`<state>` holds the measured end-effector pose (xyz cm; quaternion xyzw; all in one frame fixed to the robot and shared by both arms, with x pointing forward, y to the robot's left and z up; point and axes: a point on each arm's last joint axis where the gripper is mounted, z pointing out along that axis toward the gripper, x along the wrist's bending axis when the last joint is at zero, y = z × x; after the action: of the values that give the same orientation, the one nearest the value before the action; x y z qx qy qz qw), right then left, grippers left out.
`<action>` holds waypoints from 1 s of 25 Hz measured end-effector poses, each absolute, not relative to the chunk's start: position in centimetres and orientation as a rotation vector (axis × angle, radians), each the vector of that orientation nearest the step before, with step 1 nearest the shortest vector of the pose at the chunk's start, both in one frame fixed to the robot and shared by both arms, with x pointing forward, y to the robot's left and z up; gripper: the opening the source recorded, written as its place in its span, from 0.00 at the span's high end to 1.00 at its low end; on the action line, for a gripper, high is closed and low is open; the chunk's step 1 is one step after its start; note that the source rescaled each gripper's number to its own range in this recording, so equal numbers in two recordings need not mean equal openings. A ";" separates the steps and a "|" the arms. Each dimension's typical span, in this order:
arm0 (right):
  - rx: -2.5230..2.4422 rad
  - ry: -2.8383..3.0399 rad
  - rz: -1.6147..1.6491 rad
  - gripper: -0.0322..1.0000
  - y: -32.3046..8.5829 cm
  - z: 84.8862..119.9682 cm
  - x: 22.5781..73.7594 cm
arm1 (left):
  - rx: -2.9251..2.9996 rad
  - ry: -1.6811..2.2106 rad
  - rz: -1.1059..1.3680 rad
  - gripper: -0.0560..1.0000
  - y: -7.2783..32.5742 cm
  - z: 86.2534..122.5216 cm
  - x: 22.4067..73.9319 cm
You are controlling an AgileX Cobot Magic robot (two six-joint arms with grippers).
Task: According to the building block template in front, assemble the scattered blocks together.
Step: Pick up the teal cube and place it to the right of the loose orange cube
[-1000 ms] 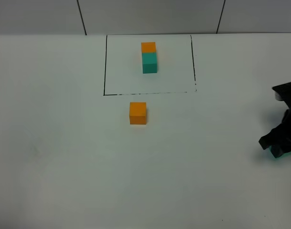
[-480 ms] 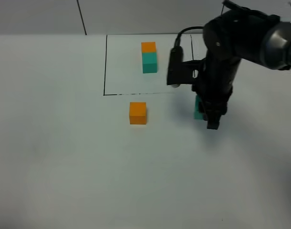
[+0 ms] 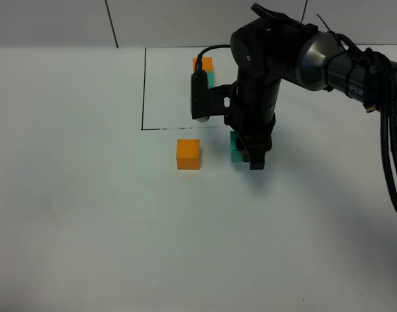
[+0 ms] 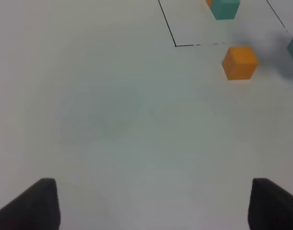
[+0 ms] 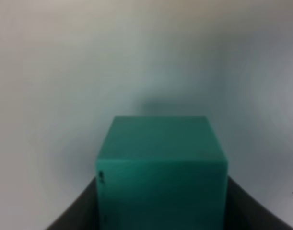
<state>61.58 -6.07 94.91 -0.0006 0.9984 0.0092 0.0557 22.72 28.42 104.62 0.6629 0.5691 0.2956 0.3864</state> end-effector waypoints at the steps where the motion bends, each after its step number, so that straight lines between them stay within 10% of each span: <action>1: -0.004 3.027 0.032 0.96 -5.8 94.8 61.8 | 1.688 1.449 0.753 0.16 28.4 104.6 22.7; 25: 0.016 3.081 0.162 0.96 -2.7 90.4 63.2 | 1.688 1.449 0.753 0.16 28.4 104.6 22.7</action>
<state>63.16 -2.74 90.41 0.0053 0.9982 0.0526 0.0284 22.72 28.42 104.62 0.6629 0.5691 0.2956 0.3864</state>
